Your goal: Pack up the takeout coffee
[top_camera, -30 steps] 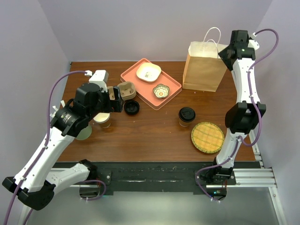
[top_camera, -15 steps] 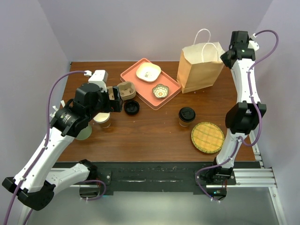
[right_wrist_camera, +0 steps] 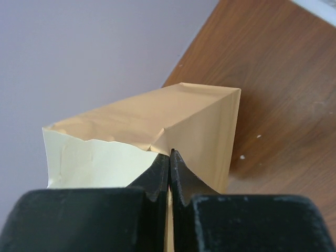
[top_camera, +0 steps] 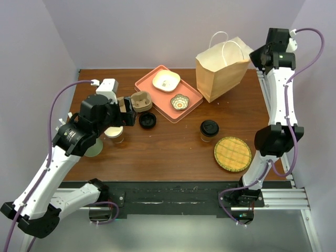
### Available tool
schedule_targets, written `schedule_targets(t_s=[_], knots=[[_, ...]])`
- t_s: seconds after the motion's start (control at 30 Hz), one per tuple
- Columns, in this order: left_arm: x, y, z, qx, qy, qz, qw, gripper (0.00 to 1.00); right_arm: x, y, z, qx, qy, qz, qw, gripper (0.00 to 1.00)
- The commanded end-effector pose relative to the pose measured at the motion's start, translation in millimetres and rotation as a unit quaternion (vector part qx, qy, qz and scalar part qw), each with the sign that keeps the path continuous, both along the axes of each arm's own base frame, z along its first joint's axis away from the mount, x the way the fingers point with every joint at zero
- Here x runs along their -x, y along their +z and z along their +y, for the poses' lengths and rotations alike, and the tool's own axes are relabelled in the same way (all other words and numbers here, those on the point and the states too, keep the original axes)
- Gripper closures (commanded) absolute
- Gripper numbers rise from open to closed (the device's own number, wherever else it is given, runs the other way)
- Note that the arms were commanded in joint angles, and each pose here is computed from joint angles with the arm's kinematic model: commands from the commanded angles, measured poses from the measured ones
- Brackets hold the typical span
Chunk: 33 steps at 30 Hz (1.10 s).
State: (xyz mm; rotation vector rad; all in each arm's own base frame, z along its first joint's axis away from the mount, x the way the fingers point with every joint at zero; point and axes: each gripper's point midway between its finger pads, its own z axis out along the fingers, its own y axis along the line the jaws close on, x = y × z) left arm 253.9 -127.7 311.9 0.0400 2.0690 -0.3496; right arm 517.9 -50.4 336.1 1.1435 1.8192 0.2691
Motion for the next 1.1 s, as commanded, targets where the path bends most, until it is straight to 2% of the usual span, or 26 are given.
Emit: schedule_targets(t_s=[0.0, 0.3, 0.43, 0.53, 0.73, 0.9, 1.0, 1.07], knots=[[0.7, 24.9, 2.5, 0.003, -0.001, -0.032, 0.999, 0.04, 15.1, 79.1, 20.4, -0.038, 0.027, -0.105, 0.993, 1.0], [3.3, 49.3, -3.1, 0.031, -0.007, -0.044, 0.999, 0.04, 60.2, 81.3, 85.8, -0.107, 0.141, -0.105, 0.979, 1.0], [4.0, 61.4, 1.2, 0.037, 0.005, -0.052, 0.998, 0.04, 91.6, 54.7, 154.9, -0.124, 0.224, -0.061, 0.965, 1.0], [4.9, 65.1, 2.6, 0.036, 0.009, -0.049, 0.998, 0.03, 123.3, 34.4, 187.2, -0.125, 0.259, -0.031, 0.957, 1.0], [9.6, 62.6, 5.5, 0.033, 0.014, -0.031, 0.999, 0.04, 177.0, -3.4, 214.6, -0.16, 0.27, -0.006, 0.949, 1.0], [11.5, 62.3, 6.7, 0.037, 0.017, -0.029, 0.999, 0.04, 206.0, -29.9, 230.2, -0.174, 0.279, 0.019, 0.944, 0.98], [12.0, 57.5, 3.0, 0.04, 0.012, -0.019, 0.999, 0.04, 211.2, -41.0, 231.7, -0.178, 0.27, 0.026, 0.946, 0.94], [13.0, 53.4, -0.8, 0.043, 0.004, -0.012, 0.999, 0.05, 211.9, -41.4, 231.5, -0.184, 0.264, 0.024, 0.947, 0.84]])
